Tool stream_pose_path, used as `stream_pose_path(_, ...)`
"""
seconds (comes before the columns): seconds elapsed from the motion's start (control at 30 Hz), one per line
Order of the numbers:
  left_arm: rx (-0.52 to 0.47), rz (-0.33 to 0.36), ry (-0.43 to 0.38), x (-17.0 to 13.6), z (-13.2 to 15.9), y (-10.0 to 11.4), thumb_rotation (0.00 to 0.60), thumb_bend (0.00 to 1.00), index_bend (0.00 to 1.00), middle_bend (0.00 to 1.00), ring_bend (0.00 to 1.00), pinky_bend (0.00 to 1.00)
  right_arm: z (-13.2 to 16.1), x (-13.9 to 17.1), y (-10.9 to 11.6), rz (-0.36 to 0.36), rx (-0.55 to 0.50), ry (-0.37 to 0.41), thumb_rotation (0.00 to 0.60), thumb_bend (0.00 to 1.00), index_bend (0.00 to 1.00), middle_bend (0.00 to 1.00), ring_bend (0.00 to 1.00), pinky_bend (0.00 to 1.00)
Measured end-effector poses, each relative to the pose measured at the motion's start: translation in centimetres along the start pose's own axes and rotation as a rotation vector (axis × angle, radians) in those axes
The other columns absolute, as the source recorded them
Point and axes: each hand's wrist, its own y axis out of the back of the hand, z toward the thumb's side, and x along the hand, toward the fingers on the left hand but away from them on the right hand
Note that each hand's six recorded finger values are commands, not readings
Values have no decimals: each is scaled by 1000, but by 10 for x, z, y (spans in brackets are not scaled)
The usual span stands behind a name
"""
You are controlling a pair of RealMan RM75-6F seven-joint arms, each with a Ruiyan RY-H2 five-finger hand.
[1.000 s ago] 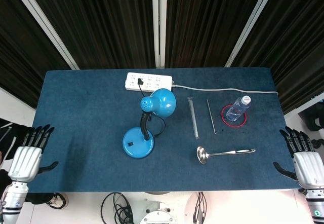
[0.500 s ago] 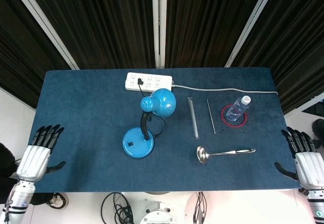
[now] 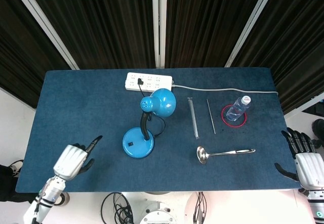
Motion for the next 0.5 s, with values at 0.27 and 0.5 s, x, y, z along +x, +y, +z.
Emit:
stream_pose_path(0.27, 10, -149, -62, 31, 28, -34, 600, 390, 62, 781, 662, 680, -4, -1, 1, 0, -2, -10, 600, 138, 0, 0, 0, 0)
stream_pose_path(0.5, 15, -203, -74, 49, 39, -50, 600, 412, 62, 774, 664, 680, -7, -1, -1, 5, -2, -20, 600, 138, 0, 0, 0, 0)
